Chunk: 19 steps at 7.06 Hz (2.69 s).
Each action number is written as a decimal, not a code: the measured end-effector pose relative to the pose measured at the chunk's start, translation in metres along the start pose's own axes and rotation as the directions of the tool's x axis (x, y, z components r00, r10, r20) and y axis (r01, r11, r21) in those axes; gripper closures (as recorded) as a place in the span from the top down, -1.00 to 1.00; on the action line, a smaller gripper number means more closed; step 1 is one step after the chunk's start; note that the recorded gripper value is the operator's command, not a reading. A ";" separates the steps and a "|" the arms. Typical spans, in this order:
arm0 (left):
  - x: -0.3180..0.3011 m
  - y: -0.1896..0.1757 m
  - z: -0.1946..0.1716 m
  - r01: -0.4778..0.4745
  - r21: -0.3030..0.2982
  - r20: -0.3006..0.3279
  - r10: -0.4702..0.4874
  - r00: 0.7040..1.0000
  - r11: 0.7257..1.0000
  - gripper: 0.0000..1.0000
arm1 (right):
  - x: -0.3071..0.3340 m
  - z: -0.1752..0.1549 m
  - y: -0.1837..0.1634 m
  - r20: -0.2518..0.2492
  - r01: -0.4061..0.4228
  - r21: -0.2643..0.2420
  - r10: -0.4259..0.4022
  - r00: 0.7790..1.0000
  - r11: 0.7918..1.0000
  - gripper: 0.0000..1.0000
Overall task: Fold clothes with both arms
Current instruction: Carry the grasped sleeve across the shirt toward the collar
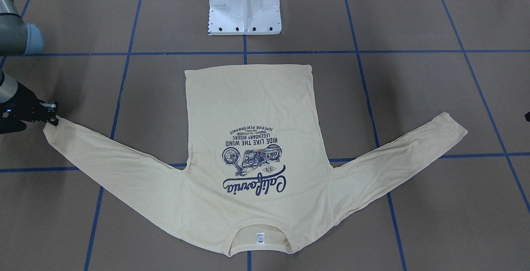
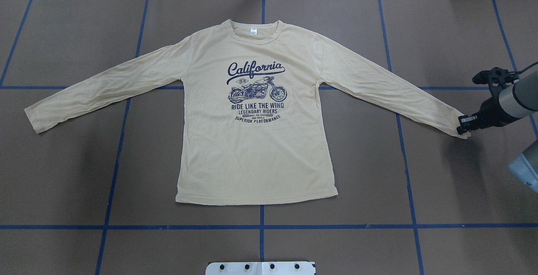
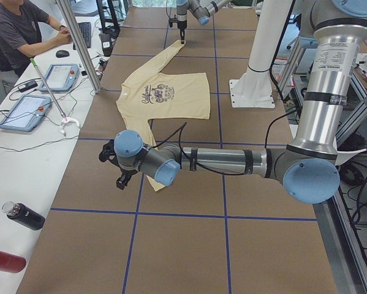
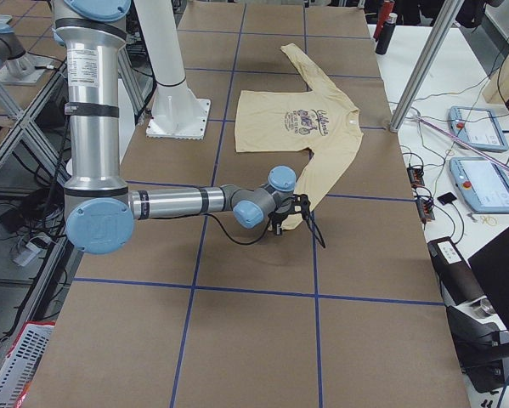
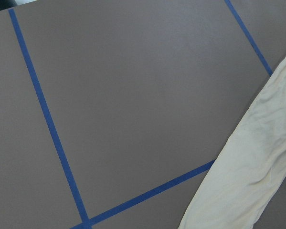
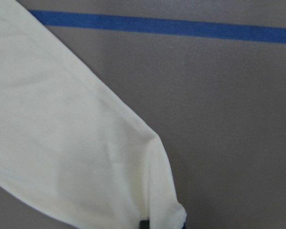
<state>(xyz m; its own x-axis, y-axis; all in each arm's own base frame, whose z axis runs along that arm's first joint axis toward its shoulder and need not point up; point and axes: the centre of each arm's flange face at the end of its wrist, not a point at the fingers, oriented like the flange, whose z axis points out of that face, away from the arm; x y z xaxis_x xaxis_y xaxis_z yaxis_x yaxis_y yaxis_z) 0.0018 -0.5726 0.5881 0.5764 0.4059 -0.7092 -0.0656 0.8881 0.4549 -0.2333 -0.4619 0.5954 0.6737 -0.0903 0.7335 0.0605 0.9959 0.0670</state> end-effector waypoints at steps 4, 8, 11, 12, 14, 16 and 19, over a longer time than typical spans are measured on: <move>-0.003 0.002 0.002 0.008 -0.005 0.001 -0.008 1.000 1.000 1.00 | -0.080 -0.053 -0.028 0.007 0.013 0.012 -0.013 1.000 1.000 -1.00; -0.009 0.002 0.005 0.014 -0.010 0.007 -0.014 1.000 1.000 1.00 | -0.243 -0.122 -0.133 0.058 0.019 0.070 -0.023 0.998 0.997 -1.00; -0.013 0.004 0.008 0.023 -0.016 0.008 -0.022 1.000 1.000 1.00 | -0.354 -0.169 -0.194 0.132 0.065 0.130 -0.082 0.988 0.989 -1.00; -0.014 0.005 0.009 0.026 -0.018 0.008 -0.025 1.000 1.000 1.00 | -0.394 -0.178 -0.221 0.165 0.099 0.159 -0.125 0.978 0.982 -1.00; -0.019 0.006 0.012 0.034 -0.025 0.010 -0.034 0.999 0.999 1.00 | -0.463 -0.193 -0.259 0.231 0.128 0.215 -0.178 0.957 0.968 -1.00; -0.024 0.008 0.016 0.043 -0.033 0.011 -0.043 0.999 0.999 1.00 | -0.529 -0.208 -0.265 0.242 0.146 0.251 -0.208 0.948 0.957 -1.00; -0.027 0.009 0.018 0.050 -0.038 0.011 -0.050 0.999 0.998 1.00 | -0.593 -0.204 -0.248 0.214 0.178 0.306 -0.250 0.944 0.935 -1.00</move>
<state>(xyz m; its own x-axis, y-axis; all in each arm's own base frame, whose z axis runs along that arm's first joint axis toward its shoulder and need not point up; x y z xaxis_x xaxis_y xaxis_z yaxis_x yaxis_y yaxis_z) 0.0004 -0.5791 0.6214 0.5881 0.3587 -0.7249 -0.0674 0.9149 0.3980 -0.4979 -0.6556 0.0057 0.4636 -0.3342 0.8206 -0.0491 0.9150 0.4004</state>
